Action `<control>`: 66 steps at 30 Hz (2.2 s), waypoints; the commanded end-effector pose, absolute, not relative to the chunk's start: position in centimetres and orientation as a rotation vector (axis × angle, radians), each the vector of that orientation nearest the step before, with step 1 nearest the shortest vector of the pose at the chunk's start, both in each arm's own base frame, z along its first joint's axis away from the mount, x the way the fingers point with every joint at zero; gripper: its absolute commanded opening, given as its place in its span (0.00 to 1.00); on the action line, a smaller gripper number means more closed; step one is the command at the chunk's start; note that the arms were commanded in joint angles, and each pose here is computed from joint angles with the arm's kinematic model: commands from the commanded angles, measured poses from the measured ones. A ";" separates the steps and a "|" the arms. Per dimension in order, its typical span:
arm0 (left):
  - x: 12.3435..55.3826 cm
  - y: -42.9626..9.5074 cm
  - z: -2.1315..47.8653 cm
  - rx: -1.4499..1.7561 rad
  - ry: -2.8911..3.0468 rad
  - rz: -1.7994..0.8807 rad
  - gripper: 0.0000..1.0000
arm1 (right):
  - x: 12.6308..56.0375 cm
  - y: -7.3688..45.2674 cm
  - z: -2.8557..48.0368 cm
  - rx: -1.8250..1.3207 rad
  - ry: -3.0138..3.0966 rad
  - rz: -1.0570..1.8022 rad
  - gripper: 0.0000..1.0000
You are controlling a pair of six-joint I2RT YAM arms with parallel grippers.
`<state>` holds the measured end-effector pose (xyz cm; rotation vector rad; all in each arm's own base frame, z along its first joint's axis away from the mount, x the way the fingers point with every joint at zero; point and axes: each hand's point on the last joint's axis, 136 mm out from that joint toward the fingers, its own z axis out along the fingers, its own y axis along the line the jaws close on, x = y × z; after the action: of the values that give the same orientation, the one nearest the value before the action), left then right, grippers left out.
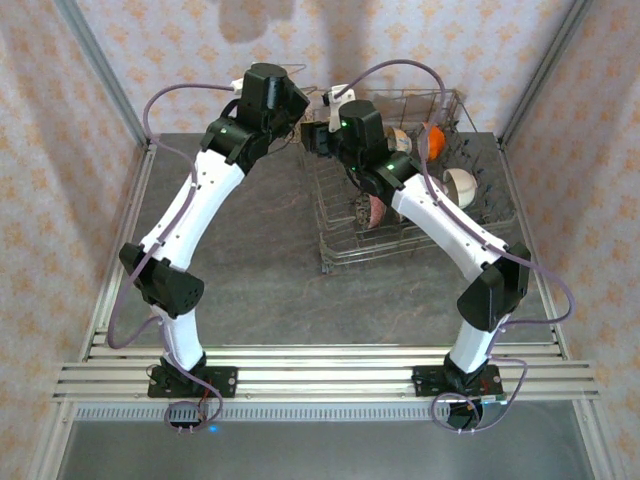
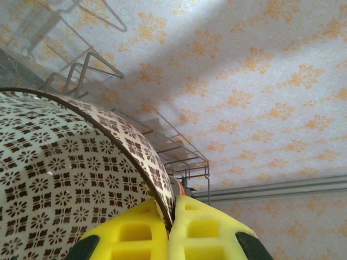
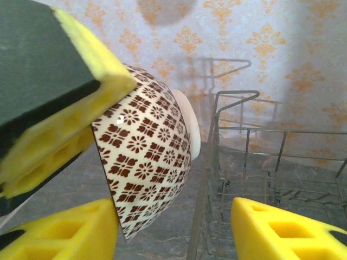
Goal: Load the bowls into the dish rack
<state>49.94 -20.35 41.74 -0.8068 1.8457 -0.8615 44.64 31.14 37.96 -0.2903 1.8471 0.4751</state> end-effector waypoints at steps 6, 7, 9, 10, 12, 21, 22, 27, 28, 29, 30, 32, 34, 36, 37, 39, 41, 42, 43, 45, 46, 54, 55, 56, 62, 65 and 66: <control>50.1 -20.9 44.9 -0.830 1.743 -0.907 0.00 | 46.8 30.2 38.0 -0.107 1.817 0.399 0.54; 50.0 -20.9 45.0 -0.831 1.740 -0.910 0.00 | 46.9 30.0 38.1 -0.093 1.810 0.374 0.54; 50.0 -21.0 45.1 -0.829 1.739 -0.912 0.00 | 47.2 29.3 37.9 -0.037 1.804 0.313 0.52; 49.9 -21.1 45.1 -0.829 1.741 -0.911 0.00 | 47.4 29.0 37.8 -0.012 1.803 0.299 0.51; 49.8 -21.2 45.1 -0.828 1.741 -0.909 0.00 | 47.8 28.6 37.5 0.037 1.797 0.278 0.47; 50.6 -22.0 43.4 -0.843 1.778 -0.908 0.00 | 49.0 27.0 37.5 0.157 1.790 0.169 0.24; 50.6 -22.0 43.3 -0.841 1.782 -0.910 0.00 | 49.0 26.8 37.6 0.169 1.782 0.165 0.21; 50.9 -23.0 43.4 -0.816 1.787 -0.957 0.03 | 49.0 25.4 37.8 0.229 1.756 0.097 0.09; 50.9 -23.1 43.4 -0.813 1.789 -0.963 0.05 | 49.0 25.2 37.8 0.237 1.751 0.085 0.08; 50.9 -23.2 43.5 -0.809 1.791 -0.971 0.07 | 49.0 24.9 38.0 0.245 1.744 0.071 0.06; 51.0 -23.4 43.6 -0.804 1.791 -0.979 0.10 | 48.9 24.7 38.0 0.248 1.738 0.060 0.05; 51.0 -23.6 43.8 -0.794 1.792 -0.991 0.17 | 48.9 24.3 38.1 0.260 1.726 0.044 0.02; 51.0 -23.8 44.2 -0.778 1.785 -1.007 0.24 | 48.8 23.9 38.2 0.271 1.714 0.025 0.00; 50.9 -23.8 44.6 -0.769 1.778 -1.013 0.33 | 48.8 23.5 38.2 0.278 1.714 0.002 0.00; 50.8 -23.8 44.8 -0.762 1.772 -1.012 0.38 | 48.8 23.4 38.2 0.278 1.721 -0.001 0.00; 50.8 -23.4 45.2 -0.757 1.763 -1.000 0.47 | 48.9 23.1 38.3 0.286 1.729 -0.004 0.00; 50.8 -23.2 45.4 -0.751 1.757 -0.999 0.55 | 49.0 22.8 38.2 0.291 1.731 -0.015 0.00; 50.8 -23.1 45.6 -0.751 1.753 -1.000 0.58 | 49.0 22.6 38.2 0.295 1.731 -0.022 0.00; 50.7 -22.9 45.7 -0.749 1.751 -0.997 0.60 | 49.2 22.3 37.9 0.300 1.736 -0.030 0.00; 50.7 -22.4 45.8 -0.749 1.747 -0.981 0.65 | 49.3 21.6 37.7 0.315 1.744 -0.038 0.00; 50.6 -22.0 46.0 -0.747 1.743 -0.974 0.67 | 49.4 21.3 37.5 0.319 1.749 -0.046 0.00; 50.2 -17.7 45.4 -0.737 1.759 -0.870 0.74 | 50.6 16.0 36.1 0.404 1.805 -0.210 0.00; 50.2 -17.1 44.9 -0.741 1.771 -0.852 0.74 | 50.7 15.2 35.8 0.428 1.821 -0.254 0.00; 50.2 -16.5 44.3 -0.739 1.781 -0.836 0.74 | 50.9 14.3 35.6 0.444 1.832 -0.306 0.00; 49.6 -13.7 39.0 -0.698 1.918 -0.703 0.74 | 52.4 12.2 32.9 0.449 1.915 -0.504 0.00; 48.8 -12.8 35.3 -0.653 2.034 -0.597 0.74 | 53.2 12.0 31.9 0.442 1.929 -0.548 0.00; 48.5 -12.6 34.2 -0.639 2.068 -0.567 0.73 | 53.4 12.0 31.4 0.436 1.933 -0.564 0.00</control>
<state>49.84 -12.78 36.74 -0.7411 1.9508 -0.6604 54.06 12.85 31.03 0.4048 1.9517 -0.4795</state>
